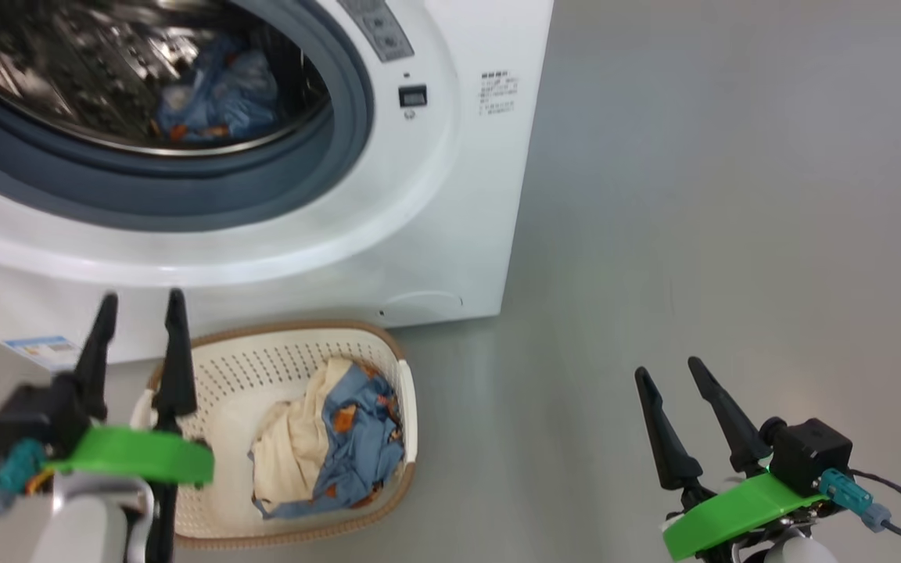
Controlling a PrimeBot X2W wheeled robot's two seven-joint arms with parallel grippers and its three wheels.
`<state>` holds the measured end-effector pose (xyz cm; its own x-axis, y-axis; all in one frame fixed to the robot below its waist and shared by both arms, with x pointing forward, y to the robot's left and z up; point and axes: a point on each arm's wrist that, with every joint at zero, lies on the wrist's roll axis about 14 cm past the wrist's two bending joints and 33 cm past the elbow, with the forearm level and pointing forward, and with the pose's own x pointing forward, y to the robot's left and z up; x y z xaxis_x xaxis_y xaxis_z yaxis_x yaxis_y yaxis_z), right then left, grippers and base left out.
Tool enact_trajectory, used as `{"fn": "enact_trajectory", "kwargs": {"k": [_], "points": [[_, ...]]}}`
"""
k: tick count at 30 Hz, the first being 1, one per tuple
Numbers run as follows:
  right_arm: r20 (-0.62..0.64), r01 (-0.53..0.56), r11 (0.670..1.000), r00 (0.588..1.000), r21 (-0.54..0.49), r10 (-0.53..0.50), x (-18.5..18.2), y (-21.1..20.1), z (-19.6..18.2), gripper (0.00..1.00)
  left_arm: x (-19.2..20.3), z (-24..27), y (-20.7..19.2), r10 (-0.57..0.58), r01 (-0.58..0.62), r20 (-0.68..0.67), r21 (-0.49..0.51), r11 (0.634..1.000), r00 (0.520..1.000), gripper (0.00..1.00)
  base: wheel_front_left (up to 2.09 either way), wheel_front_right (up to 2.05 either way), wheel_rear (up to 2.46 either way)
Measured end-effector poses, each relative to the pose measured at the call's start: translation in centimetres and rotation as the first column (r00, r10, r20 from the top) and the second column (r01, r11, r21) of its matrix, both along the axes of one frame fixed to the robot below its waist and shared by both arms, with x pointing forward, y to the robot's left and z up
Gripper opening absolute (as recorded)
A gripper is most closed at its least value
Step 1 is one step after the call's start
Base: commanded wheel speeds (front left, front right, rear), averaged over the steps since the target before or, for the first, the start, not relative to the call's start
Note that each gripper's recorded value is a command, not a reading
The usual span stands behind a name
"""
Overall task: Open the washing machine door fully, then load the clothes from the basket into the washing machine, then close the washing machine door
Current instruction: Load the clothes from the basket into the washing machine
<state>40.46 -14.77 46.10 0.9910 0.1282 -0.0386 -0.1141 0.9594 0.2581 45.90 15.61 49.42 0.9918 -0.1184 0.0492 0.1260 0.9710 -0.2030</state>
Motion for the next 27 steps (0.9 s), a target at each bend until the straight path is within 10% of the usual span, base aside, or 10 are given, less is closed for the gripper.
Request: {"fn": "enact_trajectory", "kwargs": {"k": [27], "points": [[0.104,0.031,0.999,0.994,-0.043,-0.026,-5.1,-1.0,3.7,1.0,-12.2,0.7,1.6,0.103,-0.105,0.021,0.069,0.992,0.994,1.0,0.0,0.0,0.0]]}}
